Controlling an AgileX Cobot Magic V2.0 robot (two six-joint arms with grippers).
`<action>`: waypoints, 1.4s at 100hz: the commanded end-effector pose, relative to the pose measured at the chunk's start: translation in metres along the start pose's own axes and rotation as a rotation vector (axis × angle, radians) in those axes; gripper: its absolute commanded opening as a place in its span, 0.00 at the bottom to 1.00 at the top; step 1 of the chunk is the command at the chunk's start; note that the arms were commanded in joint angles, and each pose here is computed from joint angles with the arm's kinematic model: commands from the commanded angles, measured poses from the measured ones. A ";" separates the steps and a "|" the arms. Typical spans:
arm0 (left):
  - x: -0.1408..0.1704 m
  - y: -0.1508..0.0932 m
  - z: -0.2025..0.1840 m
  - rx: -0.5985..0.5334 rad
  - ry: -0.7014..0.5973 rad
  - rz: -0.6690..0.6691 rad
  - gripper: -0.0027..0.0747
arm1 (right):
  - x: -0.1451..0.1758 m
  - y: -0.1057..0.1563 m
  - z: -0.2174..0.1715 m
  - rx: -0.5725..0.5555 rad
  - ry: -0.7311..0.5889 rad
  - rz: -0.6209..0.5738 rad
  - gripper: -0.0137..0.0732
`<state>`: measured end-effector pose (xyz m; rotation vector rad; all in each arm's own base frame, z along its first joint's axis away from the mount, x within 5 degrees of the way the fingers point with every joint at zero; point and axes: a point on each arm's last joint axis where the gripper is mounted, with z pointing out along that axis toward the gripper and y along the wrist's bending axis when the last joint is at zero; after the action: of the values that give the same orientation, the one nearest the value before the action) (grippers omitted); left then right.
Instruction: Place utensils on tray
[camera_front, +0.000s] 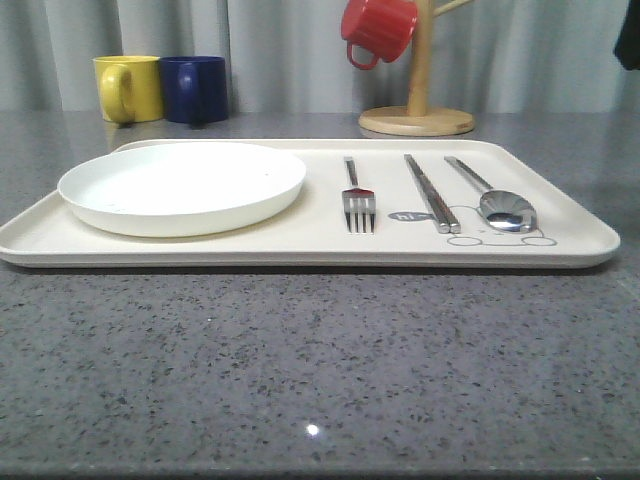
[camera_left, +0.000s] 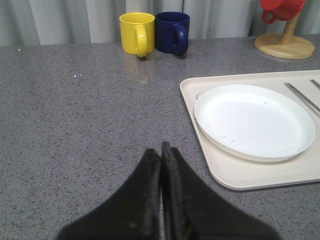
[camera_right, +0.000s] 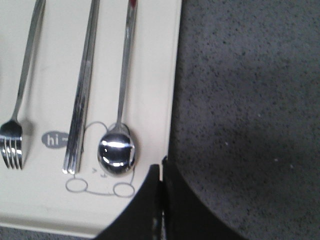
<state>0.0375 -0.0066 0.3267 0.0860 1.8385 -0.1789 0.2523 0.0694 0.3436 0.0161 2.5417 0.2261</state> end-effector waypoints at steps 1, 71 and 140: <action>-0.014 -0.001 -0.003 0.017 -0.089 -0.006 0.01 | 0.011 -0.006 -0.026 -0.015 -0.133 -0.021 0.09; -0.014 -0.001 -0.003 0.017 -0.089 -0.006 0.01 | 0.122 -0.048 -0.088 0.043 -0.532 -0.159 0.09; -0.014 -0.001 -0.003 0.017 -0.089 -0.006 0.01 | 0.218 -0.077 -0.037 0.102 -1.024 -0.141 0.09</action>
<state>0.0375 -0.0066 0.3267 0.0860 1.8385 -0.1789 0.0563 0.0013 0.2373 -0.0106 1.6527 0.0445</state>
